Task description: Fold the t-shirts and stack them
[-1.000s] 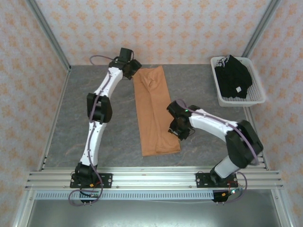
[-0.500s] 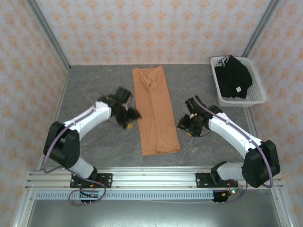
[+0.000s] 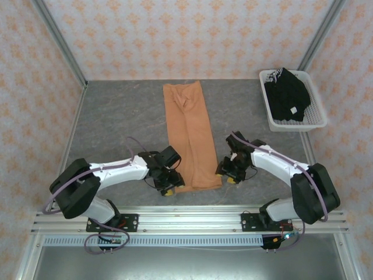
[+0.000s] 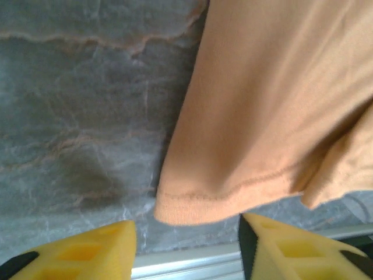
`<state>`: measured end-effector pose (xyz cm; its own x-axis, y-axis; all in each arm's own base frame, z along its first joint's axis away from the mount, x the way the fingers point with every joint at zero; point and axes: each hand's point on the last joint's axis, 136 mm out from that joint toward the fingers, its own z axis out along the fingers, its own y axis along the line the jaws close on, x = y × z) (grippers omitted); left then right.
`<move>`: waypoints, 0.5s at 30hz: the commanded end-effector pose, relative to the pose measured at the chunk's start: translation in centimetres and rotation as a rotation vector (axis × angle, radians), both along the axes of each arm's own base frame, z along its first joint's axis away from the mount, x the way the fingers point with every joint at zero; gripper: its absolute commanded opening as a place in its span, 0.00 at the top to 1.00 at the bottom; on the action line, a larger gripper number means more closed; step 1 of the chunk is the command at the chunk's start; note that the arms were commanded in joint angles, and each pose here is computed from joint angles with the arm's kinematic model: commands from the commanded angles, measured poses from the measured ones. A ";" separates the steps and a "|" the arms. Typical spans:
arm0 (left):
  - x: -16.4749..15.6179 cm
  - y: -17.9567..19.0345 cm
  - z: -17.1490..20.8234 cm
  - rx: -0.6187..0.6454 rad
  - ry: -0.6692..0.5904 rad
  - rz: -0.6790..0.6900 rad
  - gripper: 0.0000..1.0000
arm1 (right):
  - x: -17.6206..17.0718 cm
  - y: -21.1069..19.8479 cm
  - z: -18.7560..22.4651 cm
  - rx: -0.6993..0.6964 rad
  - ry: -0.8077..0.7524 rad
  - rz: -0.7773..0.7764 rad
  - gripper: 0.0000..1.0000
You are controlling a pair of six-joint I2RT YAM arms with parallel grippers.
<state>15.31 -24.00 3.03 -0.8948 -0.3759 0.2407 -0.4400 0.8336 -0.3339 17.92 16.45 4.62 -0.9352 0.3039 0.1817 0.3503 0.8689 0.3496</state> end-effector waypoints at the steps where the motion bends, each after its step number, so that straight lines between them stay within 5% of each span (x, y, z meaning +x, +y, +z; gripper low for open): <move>1: 1.0 -0.2 -0.7 0.026 -0.024 0.032 0.58 | -0.1 0.3 -0.6 -0.001 0.001 0.033 0.50; 9: 2.0 -0.8 -1.7 0.058 -0.029 0.016 0.81 | -0.5 1.5 -2.3 -0.054 0.041 0.088 0.53; 15: 2.1 -0.6 -1.9 0.070 -0.035 0.019 0.88 | -0.8 2.9 -2.5 -0.063 0.061 0.097 0.57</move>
